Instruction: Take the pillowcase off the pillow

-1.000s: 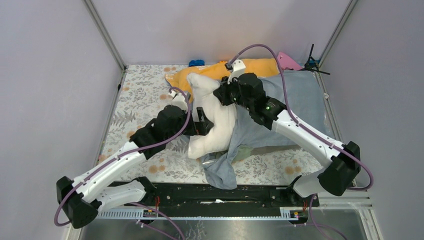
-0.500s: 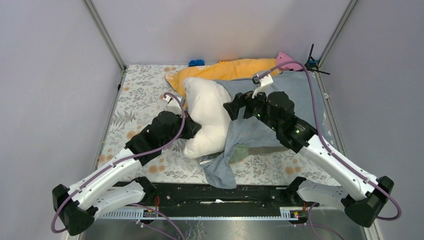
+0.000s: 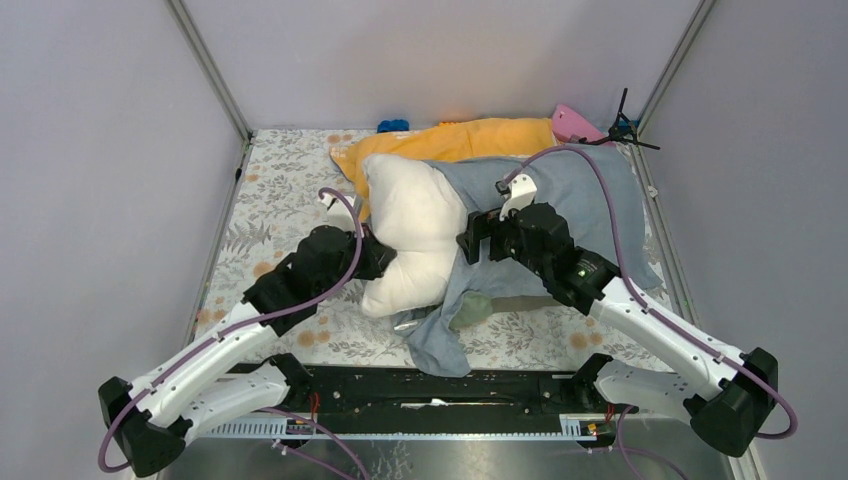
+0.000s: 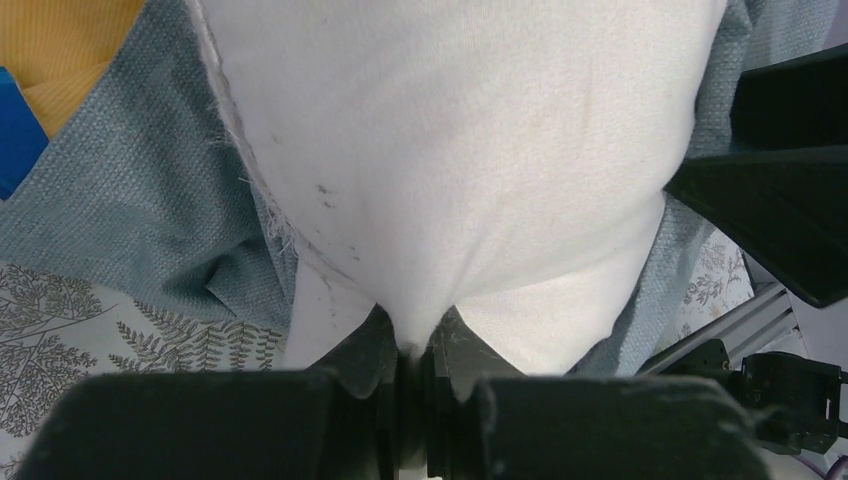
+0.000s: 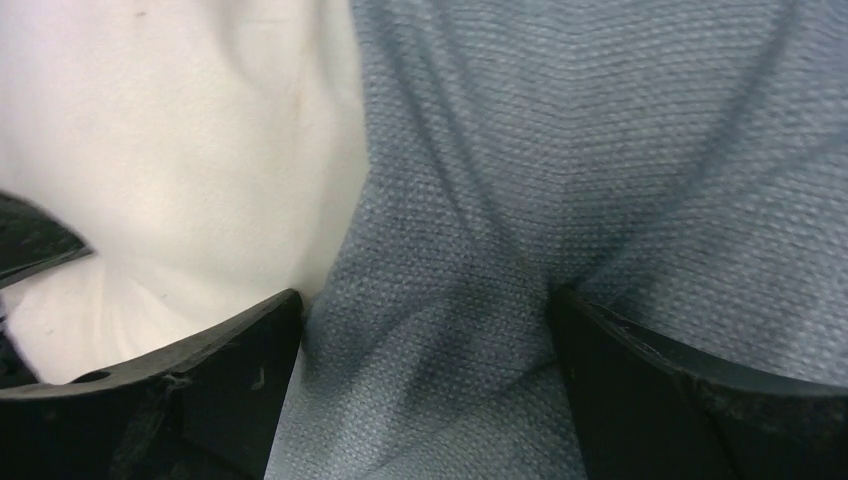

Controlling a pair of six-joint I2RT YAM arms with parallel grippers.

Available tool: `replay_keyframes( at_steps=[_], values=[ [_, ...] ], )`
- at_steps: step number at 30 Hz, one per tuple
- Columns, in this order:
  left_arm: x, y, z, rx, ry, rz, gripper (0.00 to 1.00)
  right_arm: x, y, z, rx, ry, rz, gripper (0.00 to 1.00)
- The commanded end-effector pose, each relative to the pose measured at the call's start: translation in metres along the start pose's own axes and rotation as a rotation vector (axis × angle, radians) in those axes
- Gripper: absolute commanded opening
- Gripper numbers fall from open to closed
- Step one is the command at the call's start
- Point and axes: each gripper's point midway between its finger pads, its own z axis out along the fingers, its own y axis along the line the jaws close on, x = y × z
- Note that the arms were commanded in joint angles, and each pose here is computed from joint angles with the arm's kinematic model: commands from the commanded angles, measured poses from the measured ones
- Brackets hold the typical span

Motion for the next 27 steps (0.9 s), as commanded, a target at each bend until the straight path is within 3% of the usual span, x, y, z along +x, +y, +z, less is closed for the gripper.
replay_keyframes(
  at_steps=[1, 4, 10, 14, 18, 27],
  values=[
    [-0.056, -0.002, -0.022, -0.017, -0.226, -0.054, 0.00, 0.010, -0.048, -0.002, 0.276, 0.019, 0.038, 0.99],
    [-0.069, 0.023, -0.042, -0.135, -0.308, -0.093, 0.00, 0.008, -0.069, -0.008, 0.393, -0.012, 0.042, 1.00],
    [-0.091, 0.086, -0.092, -0.473, -0.455, -0.140, 0.00, 0.014, -0.088, -0.015, 0.493, -0.019, 0.052, 1.00],
    [-0.096, 0.110, -0.118, -0.600, -0.532, -0.168, 0.00, 0.010, -0.097, -0.021, 0.543, -0.053, 0.073, 1.00],
    [-0.094, 0.107, -0.114, -0.573, -0.516, -0.156, 0.00, 0.003, -0.091, -0.022, 0.508, -0.077, 0.075, 1.00],
    [-0.070, 0.069, -0.063, -0.378, -0.317, -0.029, 0.00, -0.027, -0.057, -0.029, 0.312, -0.106, 0.035, 0.99]
  ],
)
